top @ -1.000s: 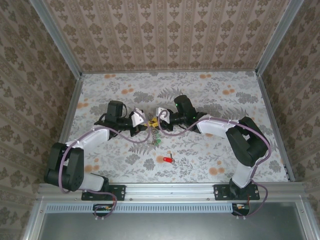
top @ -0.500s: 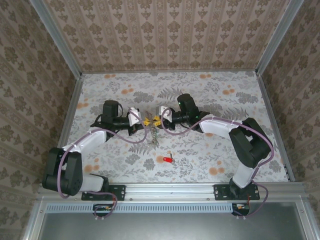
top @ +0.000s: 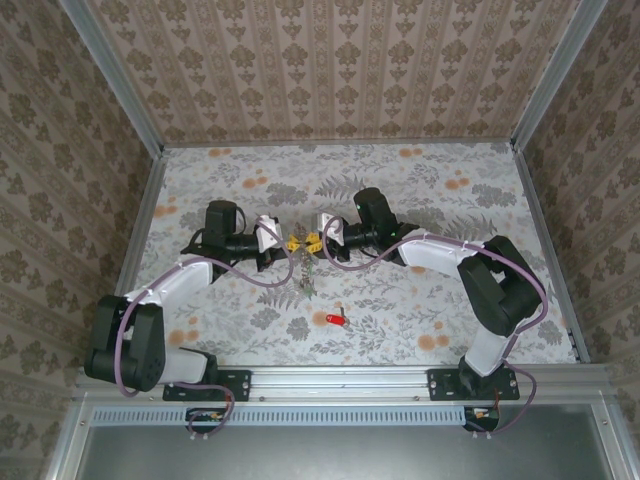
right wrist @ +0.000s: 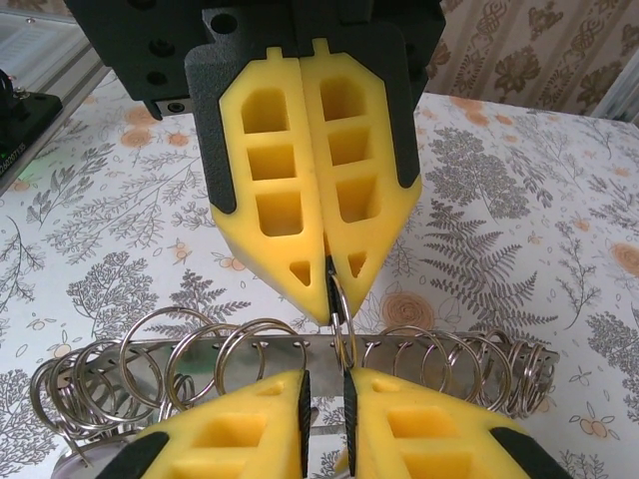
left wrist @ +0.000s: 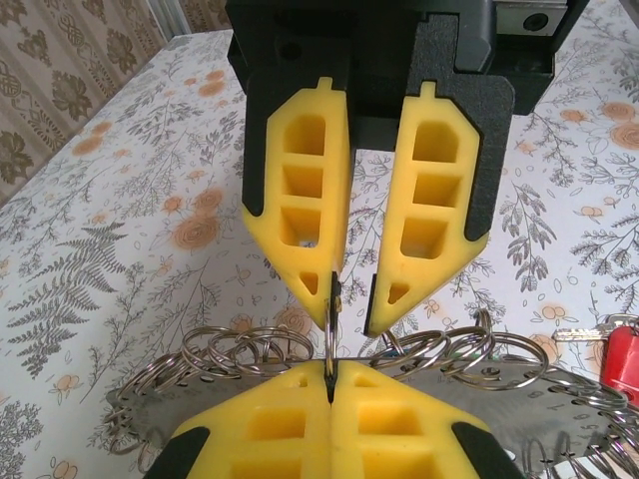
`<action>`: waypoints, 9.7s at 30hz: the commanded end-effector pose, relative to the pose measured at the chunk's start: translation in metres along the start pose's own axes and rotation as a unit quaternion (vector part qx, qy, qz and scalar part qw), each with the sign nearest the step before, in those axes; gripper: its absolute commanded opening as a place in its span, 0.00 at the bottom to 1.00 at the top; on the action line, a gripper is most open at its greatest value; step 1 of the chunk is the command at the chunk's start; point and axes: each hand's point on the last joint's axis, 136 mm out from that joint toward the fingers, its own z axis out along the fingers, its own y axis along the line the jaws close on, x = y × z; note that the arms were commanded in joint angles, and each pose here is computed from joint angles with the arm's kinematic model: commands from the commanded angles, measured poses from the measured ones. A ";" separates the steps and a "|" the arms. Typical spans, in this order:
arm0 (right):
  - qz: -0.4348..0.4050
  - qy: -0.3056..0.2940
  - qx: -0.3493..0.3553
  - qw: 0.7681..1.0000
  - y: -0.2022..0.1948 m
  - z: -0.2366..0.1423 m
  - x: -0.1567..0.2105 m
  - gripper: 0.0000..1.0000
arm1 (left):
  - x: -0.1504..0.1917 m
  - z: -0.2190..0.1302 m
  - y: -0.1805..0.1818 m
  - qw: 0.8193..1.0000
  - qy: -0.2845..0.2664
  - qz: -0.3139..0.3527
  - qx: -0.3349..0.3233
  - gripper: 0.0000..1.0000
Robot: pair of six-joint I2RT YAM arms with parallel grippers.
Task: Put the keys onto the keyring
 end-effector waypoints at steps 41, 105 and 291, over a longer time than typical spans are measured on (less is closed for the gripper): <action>0.031 -0.035 -0.026 0.999 0.004 0.000 -0.003 0.25 | -0.026 0.002 0.000 0.999 -0.038 0.026 0.022 0.00; 0.007 -0.059 0.037 0.998 -0.010 -0.015 -0.019 0.38 | -0.028 0.006 0.003 0.999 -0.010 0.036 0.006 0.00; 0.139 0.030 0.159 0.977 0.040 -0.041 -0.067 0.00 | -0.053 0.004 -0.046 0.997 -0.018 0.075 -0.004 0.00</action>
